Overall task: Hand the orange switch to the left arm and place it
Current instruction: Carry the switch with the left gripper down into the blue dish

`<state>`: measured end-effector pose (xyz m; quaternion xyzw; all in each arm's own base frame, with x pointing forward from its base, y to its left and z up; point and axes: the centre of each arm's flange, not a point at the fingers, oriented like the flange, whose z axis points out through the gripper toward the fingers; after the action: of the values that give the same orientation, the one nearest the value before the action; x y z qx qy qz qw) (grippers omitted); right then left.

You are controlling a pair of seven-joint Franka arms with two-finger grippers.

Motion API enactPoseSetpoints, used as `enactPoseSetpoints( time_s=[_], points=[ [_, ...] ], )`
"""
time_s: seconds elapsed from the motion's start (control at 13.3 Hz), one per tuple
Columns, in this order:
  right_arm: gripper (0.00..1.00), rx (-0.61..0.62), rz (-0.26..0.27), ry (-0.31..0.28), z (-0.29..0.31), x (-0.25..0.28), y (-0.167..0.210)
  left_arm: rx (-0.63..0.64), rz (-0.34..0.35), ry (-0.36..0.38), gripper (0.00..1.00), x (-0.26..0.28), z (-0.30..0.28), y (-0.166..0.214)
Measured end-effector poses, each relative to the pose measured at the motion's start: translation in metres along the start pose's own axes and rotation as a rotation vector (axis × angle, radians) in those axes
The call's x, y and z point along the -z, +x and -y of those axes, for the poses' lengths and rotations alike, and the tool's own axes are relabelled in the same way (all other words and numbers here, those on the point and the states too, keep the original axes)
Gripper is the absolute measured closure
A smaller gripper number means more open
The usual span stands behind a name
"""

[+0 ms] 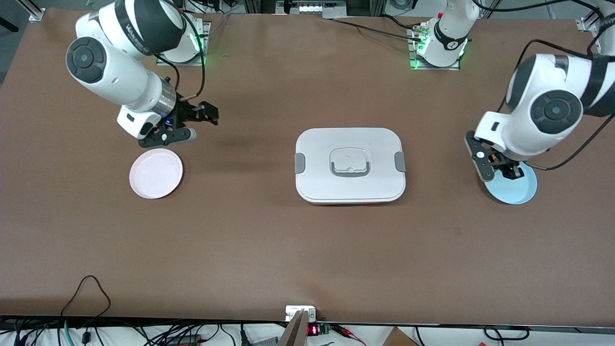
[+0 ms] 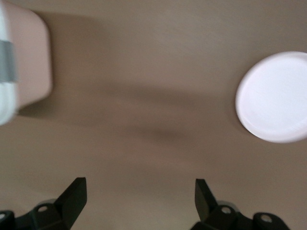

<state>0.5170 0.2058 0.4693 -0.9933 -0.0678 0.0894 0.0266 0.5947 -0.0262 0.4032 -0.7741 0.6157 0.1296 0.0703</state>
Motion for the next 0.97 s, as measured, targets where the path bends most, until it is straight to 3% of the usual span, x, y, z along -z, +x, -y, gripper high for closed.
enactPoseSetpoints(
  time_s=[0.15,0.22,0.45,0.82,0.97],
  points=[
    [0.00,-0.045,-0.019,-0.124,-0.037,0.031,0.000,-0.072,-0.035,0.023,0.59,-0.045,0.016,-0.043],
    [0.00,-0.090,-0.049,-0.145,-0.066,0.049,0.006,-0.098,-0.052,0.030,0.59,-0.067,0.019,-0.068],
    [0.00,-0.167,-0.112,-0.139,-0.138,0.093,0.015,-0.131,-0.099,0.050,0.59,-0.124,0.023,-0.117],
    [0.00,-0.095,-0.104,-0.160,-0.168,0.108,0.011,-0.201,-0.189,0.100,0.59,-0.208,0.034,-0.142],
    [0.00,-0.092,-0.127,-0.156,-0.181,0.095,0.016,-0.222,-0.219,0.110,0.59,-0.239,0.035,-0.150]
  ],
)
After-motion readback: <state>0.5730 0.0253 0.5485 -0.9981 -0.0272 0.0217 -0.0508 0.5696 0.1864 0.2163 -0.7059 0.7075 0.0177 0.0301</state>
